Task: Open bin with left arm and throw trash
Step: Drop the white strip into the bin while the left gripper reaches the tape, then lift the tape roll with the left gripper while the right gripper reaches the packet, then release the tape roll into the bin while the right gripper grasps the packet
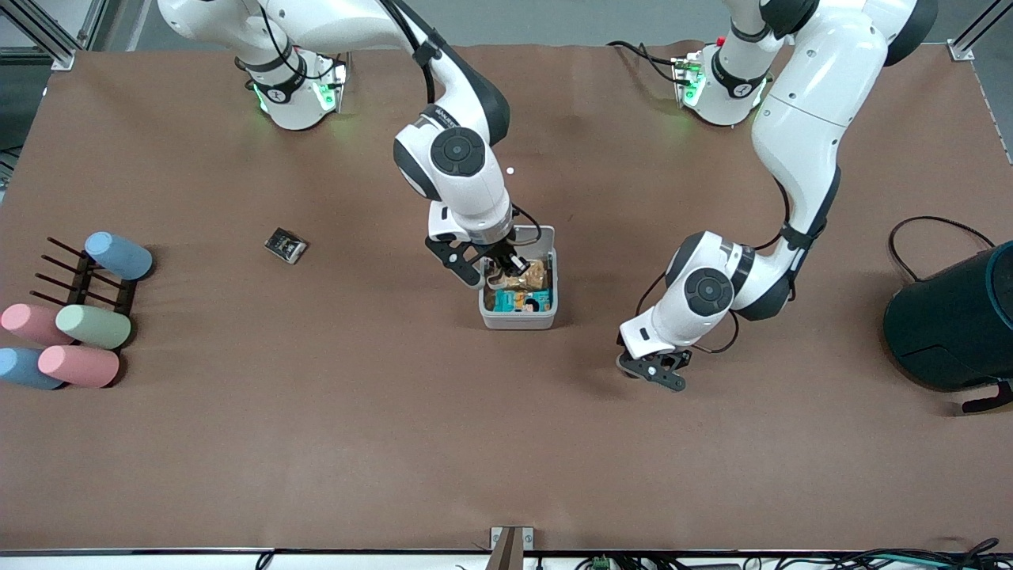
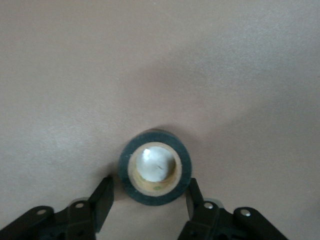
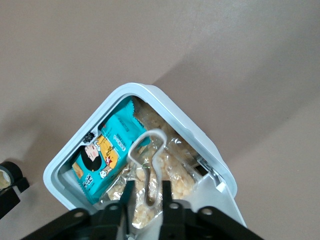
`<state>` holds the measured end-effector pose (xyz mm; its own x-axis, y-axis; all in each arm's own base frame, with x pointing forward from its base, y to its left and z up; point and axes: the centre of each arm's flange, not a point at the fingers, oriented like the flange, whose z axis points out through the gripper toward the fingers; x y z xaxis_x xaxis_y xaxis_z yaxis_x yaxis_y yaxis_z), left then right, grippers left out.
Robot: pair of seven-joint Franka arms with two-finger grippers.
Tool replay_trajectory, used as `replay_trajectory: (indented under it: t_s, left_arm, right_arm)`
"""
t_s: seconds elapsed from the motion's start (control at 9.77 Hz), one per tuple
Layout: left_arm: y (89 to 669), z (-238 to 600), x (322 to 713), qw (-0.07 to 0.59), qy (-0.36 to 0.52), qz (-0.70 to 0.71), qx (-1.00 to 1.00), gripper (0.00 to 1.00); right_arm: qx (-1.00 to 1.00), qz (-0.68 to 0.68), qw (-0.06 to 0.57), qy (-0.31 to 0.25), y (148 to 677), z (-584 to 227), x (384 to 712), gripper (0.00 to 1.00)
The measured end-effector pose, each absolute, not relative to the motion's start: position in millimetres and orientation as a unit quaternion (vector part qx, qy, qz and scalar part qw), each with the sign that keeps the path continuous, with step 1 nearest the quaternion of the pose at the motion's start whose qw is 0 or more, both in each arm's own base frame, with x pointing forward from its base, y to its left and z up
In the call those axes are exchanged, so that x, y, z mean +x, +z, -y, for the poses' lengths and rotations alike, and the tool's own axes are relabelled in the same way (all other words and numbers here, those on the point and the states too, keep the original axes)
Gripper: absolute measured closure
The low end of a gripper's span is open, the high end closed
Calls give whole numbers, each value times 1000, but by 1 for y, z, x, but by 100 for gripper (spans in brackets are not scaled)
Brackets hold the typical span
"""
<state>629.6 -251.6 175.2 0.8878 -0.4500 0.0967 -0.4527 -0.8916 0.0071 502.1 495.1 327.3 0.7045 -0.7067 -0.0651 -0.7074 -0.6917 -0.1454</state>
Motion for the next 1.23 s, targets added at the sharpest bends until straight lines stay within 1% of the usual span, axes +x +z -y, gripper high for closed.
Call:
replay_trajectory:
  t_s: [0.1, 0.2, 0.31, 0.41, 0.51, 0.61, 0.72, 0.82, 0.92, 1.02, 1.13, 1.23]
  left_arm:
    - [177, 252, 631, 11, 50, 237, 970, 41]
    - [178, 252, 631, 10, 52, 239, 970, 53]
    - [179, 252, 632, 10, 53, 239, 970, 53]
    - [183, 253, 633, 10, 57, 236, 970, 53]
    - [197, 256, 636, 10, 61, 230, 971, 53]
    - [223, 265, 635, 7, 58, 223, 973, 53]
    - [262, 284, 629, 6, 51, 205, 978, 53]
    - [304, 314, 613, 11, 46, 176, 983, 53]
    - [335, 347, 590, 19, 42, 144, 989, 53]
    - [351, 380, 566, 29, 37, 115, 992, 53]
    - [354, 404, 549, 35, 33, 99, 994, 53]
    - [348, 418, 538, 35, 26, 91, 995, 53]
  right_arm:
    - [-918, -389, 81, -1, 329, -492, 507, 51]
    - [-915, -395, 84, -4, 335, -487, 516, 37]
    - [-913, -401, 75, 0, 342, -480, 524, 23]
    - [-912, -408, 49, 12, 344, -469, 528, 10]
    - [-908, -418, 9, 31, 348, -449, 533, 9]
    - [-904, -424, -29, 49, 354, -417, 543, 8]
    - [-907, -415, -47, 63, 358, -373, 560, 0]
    - [-917, -389, -52, 77, 357, -320, 575, 0]
    - [-929, -354, -53, 92, 353, -268, 581, 0]
    - [-944, -310, -48, 105, 348, -215, 581, 0]
    - [-958, -263, -35, 111, 336, -166, 574, 0]
    - [-969, -218, -23, 111, 314, -123, 560, 0]
